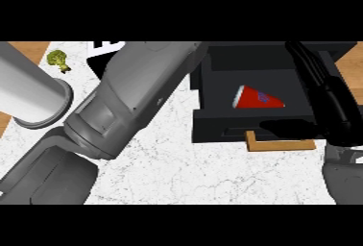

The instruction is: Pick up the can, place it into the drawer and close the drawer

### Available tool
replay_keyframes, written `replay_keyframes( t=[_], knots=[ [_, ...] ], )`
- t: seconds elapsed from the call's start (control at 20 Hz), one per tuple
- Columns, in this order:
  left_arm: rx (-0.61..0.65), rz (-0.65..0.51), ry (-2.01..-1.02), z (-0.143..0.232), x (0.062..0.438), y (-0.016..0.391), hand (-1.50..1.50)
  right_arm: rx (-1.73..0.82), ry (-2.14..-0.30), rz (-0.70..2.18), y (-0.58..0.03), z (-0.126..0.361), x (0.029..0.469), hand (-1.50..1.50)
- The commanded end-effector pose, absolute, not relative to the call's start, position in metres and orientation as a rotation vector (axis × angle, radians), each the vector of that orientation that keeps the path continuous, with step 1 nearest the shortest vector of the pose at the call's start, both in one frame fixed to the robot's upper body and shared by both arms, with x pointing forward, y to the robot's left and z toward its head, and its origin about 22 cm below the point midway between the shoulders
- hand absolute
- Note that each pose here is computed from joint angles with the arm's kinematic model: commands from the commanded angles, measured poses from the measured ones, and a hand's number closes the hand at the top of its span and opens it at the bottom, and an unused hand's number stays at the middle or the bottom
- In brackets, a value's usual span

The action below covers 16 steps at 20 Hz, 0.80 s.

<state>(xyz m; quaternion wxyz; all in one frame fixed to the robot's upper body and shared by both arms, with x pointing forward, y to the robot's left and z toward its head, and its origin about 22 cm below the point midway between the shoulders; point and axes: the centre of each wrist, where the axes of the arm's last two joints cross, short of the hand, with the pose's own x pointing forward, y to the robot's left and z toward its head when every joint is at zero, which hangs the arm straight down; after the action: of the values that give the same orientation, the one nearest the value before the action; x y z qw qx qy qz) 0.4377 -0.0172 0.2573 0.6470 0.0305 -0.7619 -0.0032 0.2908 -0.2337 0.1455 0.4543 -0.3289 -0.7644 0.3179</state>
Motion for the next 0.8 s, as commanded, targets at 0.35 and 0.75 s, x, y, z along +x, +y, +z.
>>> replay_keyframes(
  t=[0.35, 0.75],
  knots=[
    [0.019, -0.013, -1.718, 0.284, 0.445, 0.006, -1.5, -0.998, -1.766, 0.974, -0.212, 0.071, 0.357, -1.5],
    [0.091, 0.024, -1.732, 0.268, 0.458, 0.046, -1.5, -1.11, -1.753, 0.949, -0.191, 0.067, 0.404, -1.5]
  ],
)
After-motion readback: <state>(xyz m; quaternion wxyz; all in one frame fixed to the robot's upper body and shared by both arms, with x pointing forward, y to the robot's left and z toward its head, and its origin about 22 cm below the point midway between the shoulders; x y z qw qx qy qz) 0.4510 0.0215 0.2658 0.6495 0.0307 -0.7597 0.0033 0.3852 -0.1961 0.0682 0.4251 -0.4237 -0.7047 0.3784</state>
